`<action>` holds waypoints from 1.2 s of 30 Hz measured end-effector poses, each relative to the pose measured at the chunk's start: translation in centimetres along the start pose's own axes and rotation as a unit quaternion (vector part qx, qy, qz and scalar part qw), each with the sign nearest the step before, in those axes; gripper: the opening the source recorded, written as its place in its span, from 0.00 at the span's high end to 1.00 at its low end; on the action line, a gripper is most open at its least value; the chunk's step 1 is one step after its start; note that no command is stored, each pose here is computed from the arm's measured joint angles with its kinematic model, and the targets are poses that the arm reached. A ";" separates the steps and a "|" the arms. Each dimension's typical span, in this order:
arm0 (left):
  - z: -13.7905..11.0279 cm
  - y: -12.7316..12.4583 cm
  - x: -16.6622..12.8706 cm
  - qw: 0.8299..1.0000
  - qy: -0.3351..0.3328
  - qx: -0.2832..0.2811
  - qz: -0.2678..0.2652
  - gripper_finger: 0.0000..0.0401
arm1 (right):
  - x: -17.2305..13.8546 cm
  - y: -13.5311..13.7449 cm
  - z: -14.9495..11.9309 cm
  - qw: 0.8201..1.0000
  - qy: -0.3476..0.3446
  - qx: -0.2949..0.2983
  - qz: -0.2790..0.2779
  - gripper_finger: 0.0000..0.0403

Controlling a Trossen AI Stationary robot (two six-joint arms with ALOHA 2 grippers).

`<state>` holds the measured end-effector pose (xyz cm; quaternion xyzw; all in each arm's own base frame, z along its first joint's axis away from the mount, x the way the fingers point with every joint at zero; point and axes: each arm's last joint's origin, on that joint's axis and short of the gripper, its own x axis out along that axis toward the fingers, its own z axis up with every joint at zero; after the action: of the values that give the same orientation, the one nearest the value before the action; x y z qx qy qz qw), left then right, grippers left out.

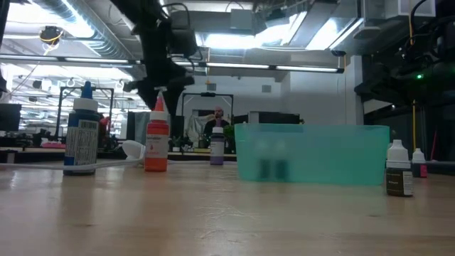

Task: Pick & Place food coloring
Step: Put the big pink food coloring bottle into the green bin

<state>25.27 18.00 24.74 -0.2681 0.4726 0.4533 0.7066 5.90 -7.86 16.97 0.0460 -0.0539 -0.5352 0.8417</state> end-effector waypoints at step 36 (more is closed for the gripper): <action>-1.8 -0.6 3.4 0.999 0.013 0.024 -0.021 0.69 | 0.0 0.0 0.0 1.000 0.000 0.000 0.000 0.05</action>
<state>25.55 17.58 20.83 -0.2670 0.4869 0.4235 0.7158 5.90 -7.85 16.98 0.0460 -0.0541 -0.5351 0.8418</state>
